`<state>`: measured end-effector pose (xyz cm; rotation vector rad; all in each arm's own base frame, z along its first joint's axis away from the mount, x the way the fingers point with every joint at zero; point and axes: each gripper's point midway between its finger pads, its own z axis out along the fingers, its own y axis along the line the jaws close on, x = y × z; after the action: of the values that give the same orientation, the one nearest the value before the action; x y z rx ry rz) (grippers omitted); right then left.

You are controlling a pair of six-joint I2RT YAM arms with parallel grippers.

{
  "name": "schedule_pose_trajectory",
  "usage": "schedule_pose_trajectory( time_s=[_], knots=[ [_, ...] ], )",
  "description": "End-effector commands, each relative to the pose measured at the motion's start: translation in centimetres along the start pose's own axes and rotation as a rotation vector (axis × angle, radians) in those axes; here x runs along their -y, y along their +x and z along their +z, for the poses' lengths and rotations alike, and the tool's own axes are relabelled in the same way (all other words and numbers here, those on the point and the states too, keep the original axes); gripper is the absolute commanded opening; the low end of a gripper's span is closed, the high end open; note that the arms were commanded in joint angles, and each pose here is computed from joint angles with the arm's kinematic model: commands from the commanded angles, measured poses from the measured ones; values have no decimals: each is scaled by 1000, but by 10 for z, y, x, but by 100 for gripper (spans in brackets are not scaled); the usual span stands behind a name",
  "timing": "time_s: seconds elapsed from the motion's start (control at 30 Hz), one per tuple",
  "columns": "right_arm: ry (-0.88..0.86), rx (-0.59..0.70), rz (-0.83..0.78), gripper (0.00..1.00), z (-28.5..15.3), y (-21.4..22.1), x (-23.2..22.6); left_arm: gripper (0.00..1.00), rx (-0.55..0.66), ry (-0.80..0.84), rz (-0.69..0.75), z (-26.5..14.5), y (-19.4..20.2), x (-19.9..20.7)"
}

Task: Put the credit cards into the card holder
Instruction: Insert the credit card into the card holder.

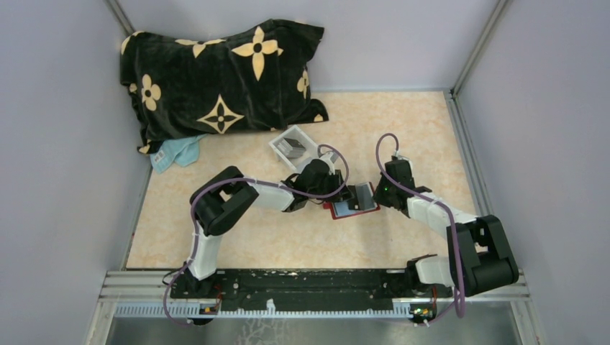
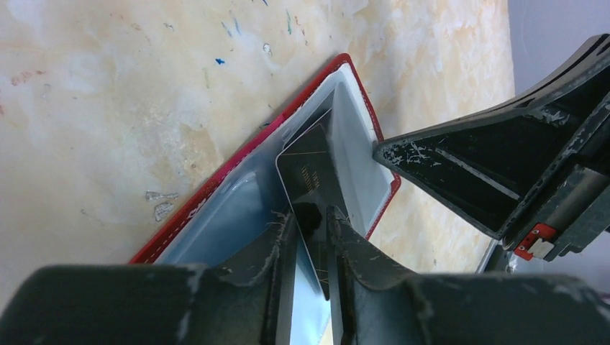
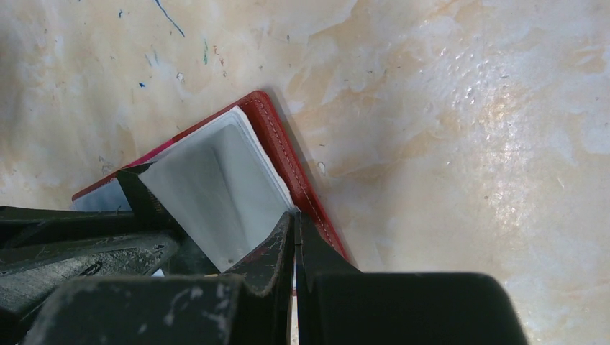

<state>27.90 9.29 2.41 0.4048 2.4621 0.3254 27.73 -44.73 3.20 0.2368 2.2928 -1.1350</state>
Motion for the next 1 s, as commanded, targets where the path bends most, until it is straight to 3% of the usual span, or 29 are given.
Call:
schedule_pose_trajectory(
  time_s=[0.0, 0.17, 0.67, 0.97],
  knots=[
    [-26, 23, -8, 0, 1, -8, -9, 32, -78, -215, -89, -6, 36, -48],
    [-29, 21, -7, 0, 2, -7, -8, 39, -67, -300, -134, -11, 36, -54],
    [-40, 23, -7, 0, 1, -7, -11, 45, -135, -372, -116, -25, 33, -44],
    [-48, 32, -14, 0, 0, -12, -14, 46, -107, -355, -104, -31, 22, -33]
  ],
)
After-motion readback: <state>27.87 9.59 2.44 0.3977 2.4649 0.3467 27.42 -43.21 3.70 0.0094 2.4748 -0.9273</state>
